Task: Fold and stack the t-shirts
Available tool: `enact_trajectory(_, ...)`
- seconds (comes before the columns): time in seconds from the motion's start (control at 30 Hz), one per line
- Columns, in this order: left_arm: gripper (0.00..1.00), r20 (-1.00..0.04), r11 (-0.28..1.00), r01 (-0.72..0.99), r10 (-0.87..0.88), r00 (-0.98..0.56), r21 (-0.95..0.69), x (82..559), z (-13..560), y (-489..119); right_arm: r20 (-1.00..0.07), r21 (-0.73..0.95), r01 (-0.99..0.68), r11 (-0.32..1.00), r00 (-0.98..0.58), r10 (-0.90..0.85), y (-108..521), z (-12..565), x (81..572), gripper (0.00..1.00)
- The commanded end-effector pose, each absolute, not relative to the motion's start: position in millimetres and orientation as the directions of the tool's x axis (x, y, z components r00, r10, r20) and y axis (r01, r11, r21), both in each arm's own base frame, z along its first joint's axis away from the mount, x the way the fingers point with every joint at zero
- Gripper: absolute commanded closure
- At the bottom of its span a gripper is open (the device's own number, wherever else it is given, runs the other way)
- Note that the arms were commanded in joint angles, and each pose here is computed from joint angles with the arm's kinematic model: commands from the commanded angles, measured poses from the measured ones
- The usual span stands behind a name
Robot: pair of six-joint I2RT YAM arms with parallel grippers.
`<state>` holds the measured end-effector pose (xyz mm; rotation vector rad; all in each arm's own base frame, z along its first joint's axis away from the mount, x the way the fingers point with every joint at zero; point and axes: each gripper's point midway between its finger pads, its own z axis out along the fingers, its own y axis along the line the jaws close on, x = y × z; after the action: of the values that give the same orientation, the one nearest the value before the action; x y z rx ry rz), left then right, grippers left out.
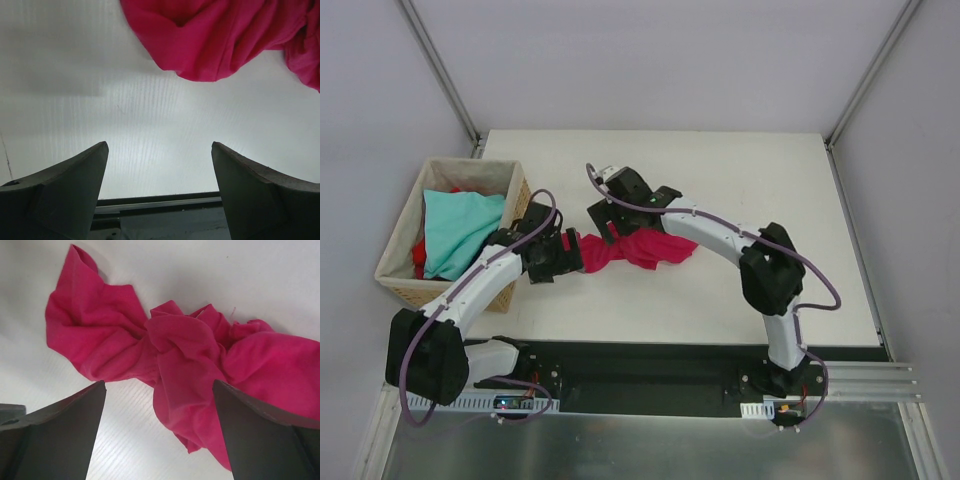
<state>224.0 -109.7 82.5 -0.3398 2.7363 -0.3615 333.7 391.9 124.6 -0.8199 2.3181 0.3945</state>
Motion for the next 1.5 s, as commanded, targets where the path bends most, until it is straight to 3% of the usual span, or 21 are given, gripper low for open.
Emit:
enact_trajectory(0.0, 0.16, -0.302, 0.906, -0.233, -0.347, -0.888, -0.353, 224.9, 80.8, -112.0, -0.660, 0.005, -0.679, 0.734, -0.554, -0.508, 401.0, 124.8, 344.0, 0.09)
enact_trajectory(0.2, 0.16, -0.276, 0.894, -0.233, -0.351, -0.895, -0.383, 224.5, 72.6, -117.2, -0.602, -0.123, -0.653, 0.747, -0.549, -0.580, 387.8, 97.1, 357.9, 0.23)
enact_trajectory(0.3, 0.16, -0.267, 0.892, -0.243, -0.357, -0.895, -0.381, 228.4, 68.0, -118.3, -0.588, -0.159, -0.647, 0.746, -0.544, -0.598, 382.4, 90.6, 361.2, 0.36)
enact_trajectory(0.4, 0.16, -0.273, 0.890, -0.263, -0.376, -0.885, -0.371, 237.5, 62.5, -117.4, -0.594, -0.197, -0.626, 0.754, -0.536, -0.600, 376.7, 94.4, 367.5, 0.63)
enact_trajectory(0.43, 0.16, -0.274, 0.889, -0.270, -0.382, -0.882, -0.369, 240.2, 61.7, -117.2, -0.597, -0.207, -0.617, 0.759, -0.535, -0.598, 374.2, 95.4, 370.2, 0.83)
enact_trajectory(0.47, 0.16, -0.280, 0.882, -0.278, -0.396, -0.874, -0.381, 246.8, 62.7, -119.3, -0.604, -0.204, -0.611, 0.765, -0.537, -0.589, 373.1, 99.3, 371.5, 0.93)
enact_trajectory(0.5, 0.16, -0.266, 0.880, -0.290, -0.402, -0.876, -0.376, 249.4, 58.3, -120.3, -0.617, -0.199, -0.597, 0.777, -0.540, -0.572, 369.6, 105.9, 375.2, 0.99)
enact_trajectory(0.83, 0.22, -0.265, 0.844, -0.365, -0.484, -0.834, -0.392, 294.9, 45.6, -130.3, -0.796, -0.016, -0.498, 0.867, -0.518, -0.313, 330.4, 217.7, 380.8, 0.99)
enact_trajectory(0.93, 0.32, -0.255, 0.827, -0.388, -0.511, -0.821, -0.407, 305.5, 36.8, -135.3, -0.803, 0.013, -0.454, 0.891, -0.535, -0.261, 307.1, 219.8, 375.7, 0.99)
enact_trajectory(1.07, 0.57, -0.257, 0.826, -0.413, -0.524, -0.812, -0.383, 316.8, 25.5, -133.9, -0.828, 0.035, -0.379, 0.925, -0.529, -0.185, 266.8, 235.2, 369.0, 0.99)
enact_trajectory(1.17, 0.89, -0.284, 0.838, -0.390, -0.508, -0.813, -0.382, 327.0, 30.5, -133.7, -0.831, 0.061, -0.310, 0.949, -0.542, -0.124, 236.3, 241.4, 367.9, 0.99)
enact_trajectory(1.2, 1.00, -0.301, 0.842, -0.371, -0.499, -0.813, -0.393, 330.7, 39.2, -134.9, -0.827, 0.064, -0.290, 0.955, -0.551, -0.112, 226.9, 244.1, 366.3, 0.99)
enact_trajectory(1.47, 1.00, -0.628, 0.902, -0.120, -0.379, -0.679, -0.414, 385.5, 213.6, -128.9, -0.915, 0.135, -0.135, 0.982, -0.397, 0.071, 145.6, 350.8, 380.1, 0.99)
